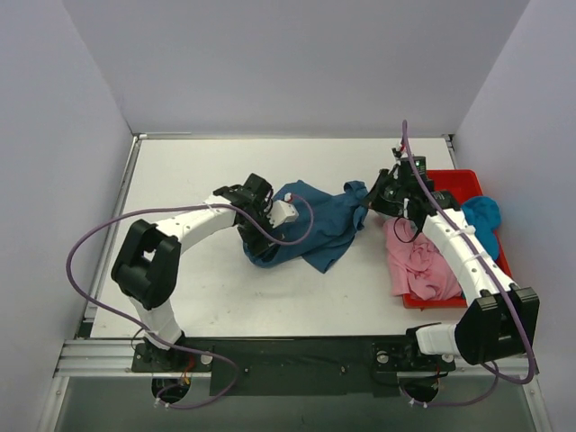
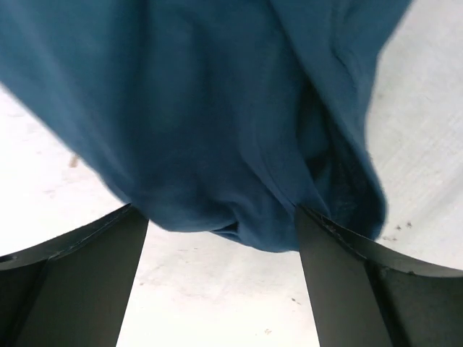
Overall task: Fold and stack the t-shirts
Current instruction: Flatten out the tshirt
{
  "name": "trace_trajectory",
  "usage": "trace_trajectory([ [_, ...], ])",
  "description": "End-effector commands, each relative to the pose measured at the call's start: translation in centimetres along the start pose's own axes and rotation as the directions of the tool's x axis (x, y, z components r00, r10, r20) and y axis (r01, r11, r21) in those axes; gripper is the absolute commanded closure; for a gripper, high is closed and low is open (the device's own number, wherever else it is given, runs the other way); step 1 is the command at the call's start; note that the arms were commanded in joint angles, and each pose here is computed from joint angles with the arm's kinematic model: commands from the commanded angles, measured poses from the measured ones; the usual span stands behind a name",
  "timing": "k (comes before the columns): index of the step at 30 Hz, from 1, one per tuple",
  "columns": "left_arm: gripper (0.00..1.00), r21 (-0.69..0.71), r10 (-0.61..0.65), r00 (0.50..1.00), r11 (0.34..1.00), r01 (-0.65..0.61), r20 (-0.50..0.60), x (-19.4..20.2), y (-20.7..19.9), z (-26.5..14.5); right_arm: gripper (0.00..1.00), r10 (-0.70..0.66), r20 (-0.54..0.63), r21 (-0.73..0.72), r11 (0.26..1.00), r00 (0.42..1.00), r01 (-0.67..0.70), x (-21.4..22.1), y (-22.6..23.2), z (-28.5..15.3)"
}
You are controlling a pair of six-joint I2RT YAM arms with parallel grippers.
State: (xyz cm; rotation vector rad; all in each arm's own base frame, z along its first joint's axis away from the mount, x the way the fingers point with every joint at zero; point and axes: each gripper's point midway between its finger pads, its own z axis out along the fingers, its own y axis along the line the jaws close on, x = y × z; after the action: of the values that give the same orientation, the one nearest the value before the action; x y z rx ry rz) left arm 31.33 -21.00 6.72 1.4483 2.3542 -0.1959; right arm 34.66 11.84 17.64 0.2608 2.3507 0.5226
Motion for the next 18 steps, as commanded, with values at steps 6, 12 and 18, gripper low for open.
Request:
trace_trajectory([
  [6,0.07,0.139,0.121,0.981,0.98,-0.142,0.153,-1.4,-4.7,-2.5,1.0,-0.069,0.056,-0.053,0.996,0.996,0.072,-1.9,1.2,-1.9],
  [12,0.08,0.217,0.119,0.98,0.964,-0.153,0.161,-0.6,-6.9,-3.9,1.0,-0.086,0.063,-0.057,0.994,0.994,0.09,-2.2,1.5,-2.6],
  [18,0.08,0.246,0.207,0.972,0.942,-0.228,0.11,0.1,-9.8,-1.7,1.0,-0.087,0.067,-0.071,0.993,0.994,0.091,-2.4,1.9,-3.1],
])
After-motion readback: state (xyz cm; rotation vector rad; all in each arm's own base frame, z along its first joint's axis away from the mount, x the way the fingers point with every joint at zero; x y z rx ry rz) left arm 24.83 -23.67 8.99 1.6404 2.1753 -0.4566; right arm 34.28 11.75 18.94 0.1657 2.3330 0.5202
